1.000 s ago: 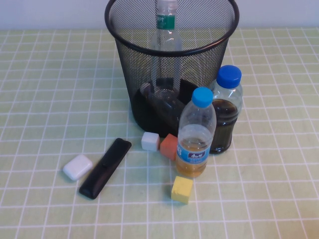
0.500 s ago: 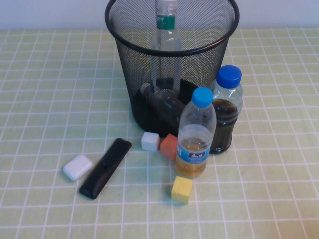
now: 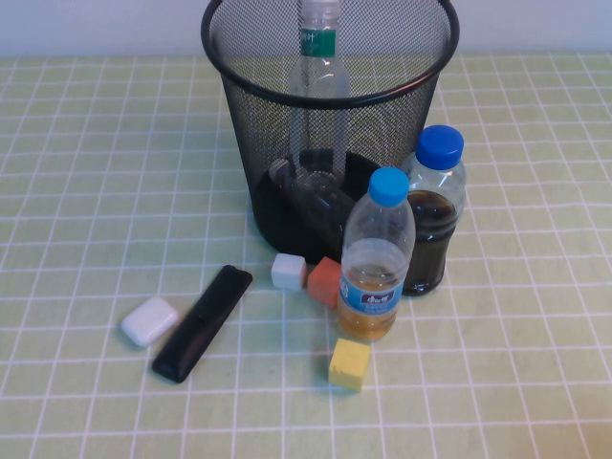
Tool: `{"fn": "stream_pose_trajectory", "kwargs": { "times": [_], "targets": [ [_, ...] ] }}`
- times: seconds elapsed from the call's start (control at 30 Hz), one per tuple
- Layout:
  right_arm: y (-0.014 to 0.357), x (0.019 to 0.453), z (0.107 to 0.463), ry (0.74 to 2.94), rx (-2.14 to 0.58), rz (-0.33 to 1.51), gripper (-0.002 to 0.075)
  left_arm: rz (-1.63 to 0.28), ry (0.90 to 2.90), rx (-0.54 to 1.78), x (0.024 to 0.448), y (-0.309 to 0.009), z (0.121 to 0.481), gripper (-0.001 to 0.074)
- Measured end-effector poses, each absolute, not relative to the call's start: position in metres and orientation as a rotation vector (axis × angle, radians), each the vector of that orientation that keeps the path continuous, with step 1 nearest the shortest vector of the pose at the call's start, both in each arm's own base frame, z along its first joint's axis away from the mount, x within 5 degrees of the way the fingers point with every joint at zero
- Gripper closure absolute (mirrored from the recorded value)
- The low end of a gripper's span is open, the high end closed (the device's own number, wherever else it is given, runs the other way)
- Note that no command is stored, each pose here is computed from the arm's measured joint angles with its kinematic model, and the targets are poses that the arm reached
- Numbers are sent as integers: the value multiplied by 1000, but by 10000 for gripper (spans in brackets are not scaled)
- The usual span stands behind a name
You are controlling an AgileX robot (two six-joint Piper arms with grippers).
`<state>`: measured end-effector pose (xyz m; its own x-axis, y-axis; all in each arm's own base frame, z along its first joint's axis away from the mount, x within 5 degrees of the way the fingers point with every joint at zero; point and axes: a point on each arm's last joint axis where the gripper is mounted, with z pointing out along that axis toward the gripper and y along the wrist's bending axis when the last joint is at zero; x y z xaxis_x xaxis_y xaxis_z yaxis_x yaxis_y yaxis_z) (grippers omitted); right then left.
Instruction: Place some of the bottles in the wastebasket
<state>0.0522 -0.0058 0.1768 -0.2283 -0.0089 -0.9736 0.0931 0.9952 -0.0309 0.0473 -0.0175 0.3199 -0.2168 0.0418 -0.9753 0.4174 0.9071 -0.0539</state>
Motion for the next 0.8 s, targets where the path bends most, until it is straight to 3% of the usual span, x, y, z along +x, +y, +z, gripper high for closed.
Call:
{"fn": "stream_pose_trajectory", "kwargs": {
  "times": [0.17, 0.33, 0.6, 0.8],
  "targets": [
    [-6, 52, 177, 1799, 62, -94, 733, -318, 1603, 439, 61, -30, 282, 736],
    [-6, 52, 177, 1799, 62, -94, 733, -237, 1533, 370, 62, -25, 240, 736],
    [-6, 52, 177, 1799, 62, -94, 733, -58, 1435, 200, 57, -10, 213, 736],
    [-6, 52, 177, 1799, 62, -94, 733, -42, 1527, 175, 56, -8, 202, 736]
  ]
}}
